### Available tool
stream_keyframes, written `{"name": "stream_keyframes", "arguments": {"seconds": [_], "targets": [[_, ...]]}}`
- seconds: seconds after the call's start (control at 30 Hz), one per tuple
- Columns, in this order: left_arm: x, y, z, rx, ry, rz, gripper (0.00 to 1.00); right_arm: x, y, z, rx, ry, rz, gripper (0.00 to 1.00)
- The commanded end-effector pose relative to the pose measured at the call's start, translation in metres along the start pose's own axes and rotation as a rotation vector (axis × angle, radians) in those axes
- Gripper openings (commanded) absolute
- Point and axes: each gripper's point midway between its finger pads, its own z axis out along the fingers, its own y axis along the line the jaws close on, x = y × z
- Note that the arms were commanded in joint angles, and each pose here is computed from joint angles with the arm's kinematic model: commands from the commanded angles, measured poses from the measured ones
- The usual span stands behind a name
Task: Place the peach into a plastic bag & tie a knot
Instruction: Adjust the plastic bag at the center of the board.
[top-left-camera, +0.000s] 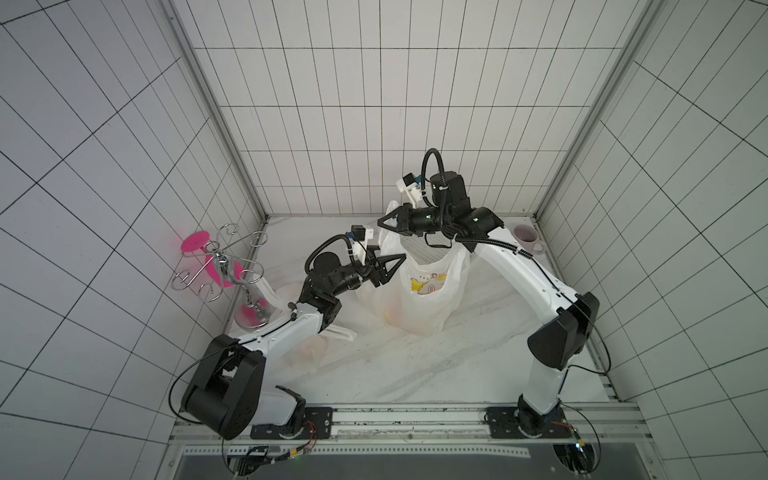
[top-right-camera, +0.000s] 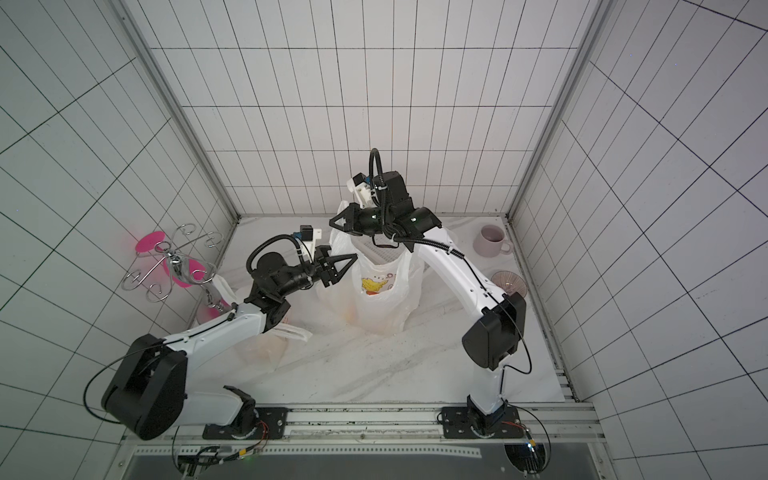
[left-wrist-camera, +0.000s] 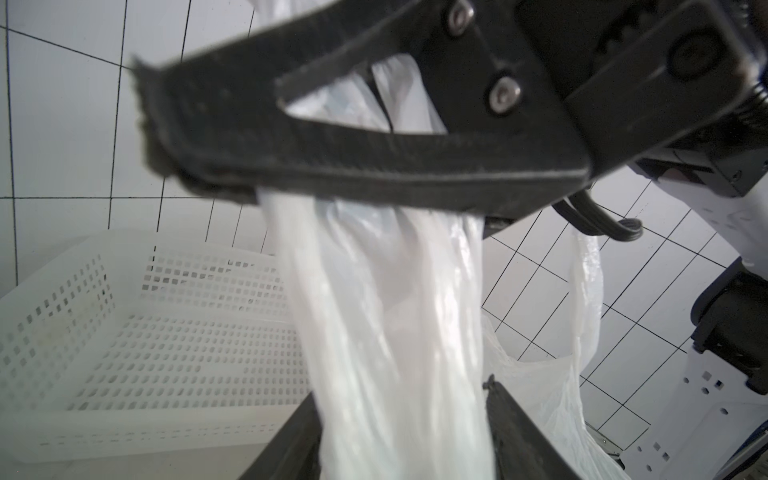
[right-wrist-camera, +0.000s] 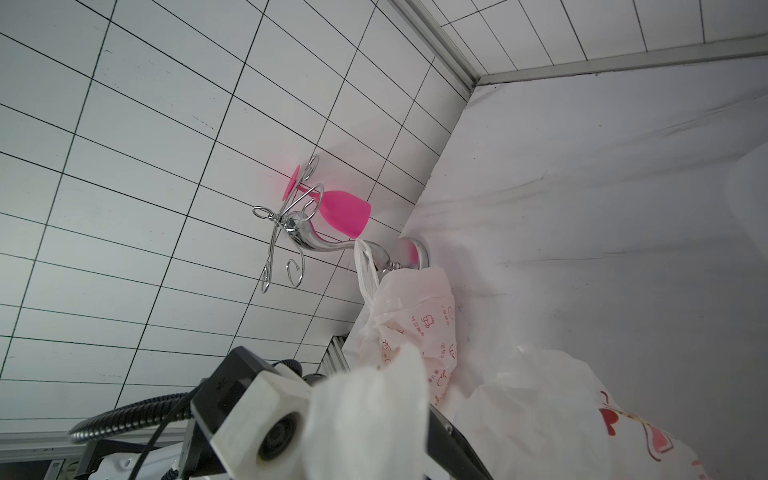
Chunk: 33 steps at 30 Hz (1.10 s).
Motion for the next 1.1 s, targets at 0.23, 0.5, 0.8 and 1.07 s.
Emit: {"name": "stream_keyframes", "arguments": {"seconds": [0.23,0.5,0.8,1.07], "targets": [[-0.034,-0.014,0.014,0.069,-0.122,0.015,0.61,0.001,0.035,-0.005,-0.125,-0.012,0.015,0.0],[-0.045,-0.009,0.016,0.055,-0.217,-0.046,0.42,0.003,0.045,-0.001,-0.182,-0.006,0.038,0.0],[-0.029,0.011,0.008,-0.083,-0.187,-0.113,0.0,-0.003,0.047,-0.014,-0.187,-0.02,0.017,0.11],[0.005,0.085,-0.026,-0.571,-0.059,-0.286,0.0,-0.04,0.037,-0.121,0.031,-0.216,-0.21,0.63]]}}
